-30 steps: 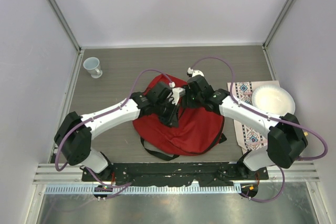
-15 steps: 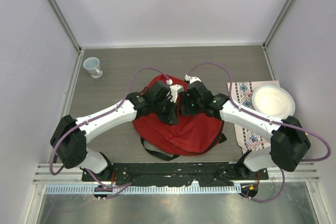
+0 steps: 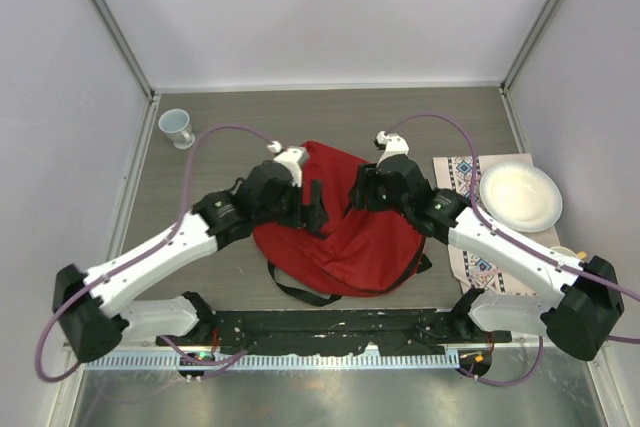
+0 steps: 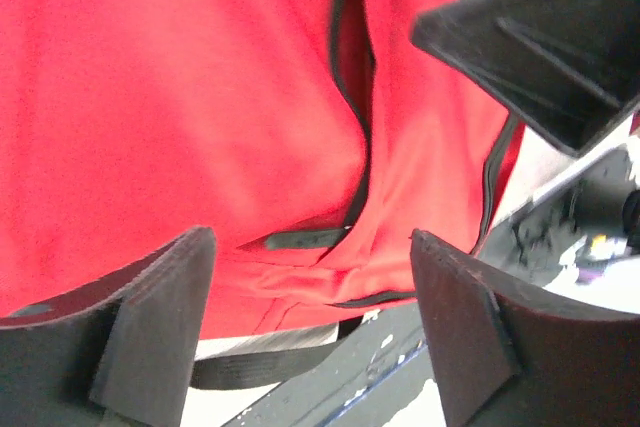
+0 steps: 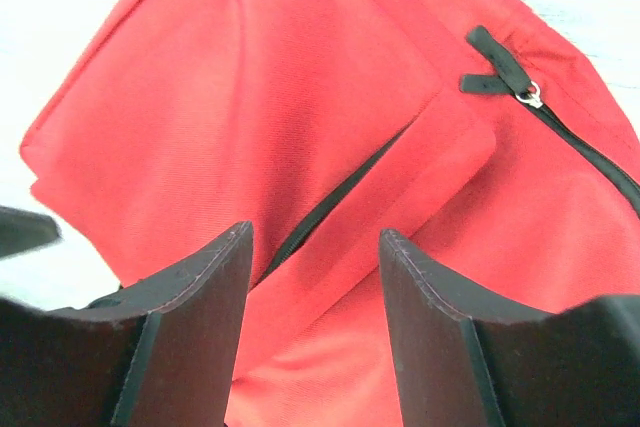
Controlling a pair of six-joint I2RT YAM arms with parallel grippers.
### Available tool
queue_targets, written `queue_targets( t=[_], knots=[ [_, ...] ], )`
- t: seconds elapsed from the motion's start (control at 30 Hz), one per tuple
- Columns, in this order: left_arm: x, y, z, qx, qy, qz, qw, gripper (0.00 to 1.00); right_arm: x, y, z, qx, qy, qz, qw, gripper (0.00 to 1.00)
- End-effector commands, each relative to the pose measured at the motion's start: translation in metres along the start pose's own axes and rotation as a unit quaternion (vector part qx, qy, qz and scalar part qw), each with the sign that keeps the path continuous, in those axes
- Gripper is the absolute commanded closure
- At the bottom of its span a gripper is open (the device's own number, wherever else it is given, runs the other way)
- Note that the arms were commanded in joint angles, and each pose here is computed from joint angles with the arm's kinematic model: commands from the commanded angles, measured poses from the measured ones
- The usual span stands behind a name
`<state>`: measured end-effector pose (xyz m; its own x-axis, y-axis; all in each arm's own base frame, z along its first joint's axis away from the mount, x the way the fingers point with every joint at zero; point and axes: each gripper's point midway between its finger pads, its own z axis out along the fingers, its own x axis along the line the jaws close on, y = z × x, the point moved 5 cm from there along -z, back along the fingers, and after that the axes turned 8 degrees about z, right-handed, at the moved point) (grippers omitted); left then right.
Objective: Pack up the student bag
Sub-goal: Place the stationery in the student bag, then zip the student bag at the center of the board.
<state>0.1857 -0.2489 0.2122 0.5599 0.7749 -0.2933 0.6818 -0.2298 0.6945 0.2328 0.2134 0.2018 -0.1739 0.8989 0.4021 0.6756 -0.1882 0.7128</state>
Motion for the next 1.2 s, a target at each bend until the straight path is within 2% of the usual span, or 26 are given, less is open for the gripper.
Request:
queue_targets(
  t=[0.0, 0.07, 0.13, 0.17, 0.23, 0.33, 0.4, 0.57, 0.7, 0.8, 0.93, 1.0, 1.1, 1.17],
  knots=[
    [0.036, 0.011, -0.036, -0.112, 0.146, -0.109, 0.977, 0.15, 0.006, 0.005, -0.003, -0.021, 0.026, 0.009, 0.999, 0.41],
    [0.047, -0.008, -0.046, -0.111, 0.181, -0.184, 0.96, 0.15, -0.004, 0.001, -0.002, -0.021, 0.001, 0.01, 1.0, 0.41],
    [0.057, -0.034, -0.045, -0.09, 0.205, -0.217, 0.95, 0.15, -0.011, -0.001, -0.001, -0.02, -0.021, 0.011, 1.0, 0.39],
    [0.057, -0.039, -0.051, -0.101, 0.2, -0.262, 0.939, 0.15, -0.012, -0.001, -0.001, -0.019, -0.022, 0.012, 0.999, 0.39],
    [0.063, -0.063, -0.046, -0.085, 0.2, -0.29, 0.932, 0.15, -0.009, -0.002, -0.001, -0.015, -0.014, 0.016, 1.0, 0.39],
    [0.063, -0.078, -0.043, -0.103, 0.172, -0.339, 0.919, 0.15, -0.001, -0.001, -0.002, -0.009, 0.01, 0.019, 1.0, 0.39],
    [0.061, -0.072, -0.044, -0.134, 0.148, -0.367, 0.908, 0.15, 0.006, 0.0, -0.003, -0.002, 0.035, 0.012, 0.999, 0.39],
    [0.063, -0.056, -0.041, -0.182, 0.144, -0.377, 0.897, 0.13, 0.024, 0.0, -0.007, 0.01, 0.094, 0.013, 0.995, 0.39],
    [0.056, -0.037, -0.033, -0.192, 0.132, -0.394, 0.889, 0.12, 0.023, -0.006, -0.007, 0.018, 0.098, 0.017, 0.995, 0.39],
    [0.048, -0.033, -0.019, -0.18, 0.112, -0.416, 0.884, 0.12, 0.022, -0.011, -0.007, 0.023, 0.096, 0.02, 0.995, 0.39],
    [0.05, -0.04, -0.002, -0.175, 0.111, -0.456, 0.866, 0.12, 0.024, -0.012, -0.012, 0.021, 0.107, 0.023, 0.994, 0.39],
    [0.056, -0.04, 0.001, -0.195, 0.117, -0.463, 0.857, 0.12, 0.025, -0.012, -0.012, 0.023, 0.112, 0.021, 0.993, 0.39],
    [0.065, -0.036, -0.001, -0.22, 0.13, -0.471, 0.844, 0.15, 0.036, -0.015, -0.017, 0.04, 0.145, 0.003, 0.989, 0.4],
    [0.071, -0.033, 0.0, -0.222, 0.139, -0.468, 0.844, 0.23, 0.045, -0.021, -0.021, 0.051, 0.167, -0.022, 0.984, 0.42]
  ],
)
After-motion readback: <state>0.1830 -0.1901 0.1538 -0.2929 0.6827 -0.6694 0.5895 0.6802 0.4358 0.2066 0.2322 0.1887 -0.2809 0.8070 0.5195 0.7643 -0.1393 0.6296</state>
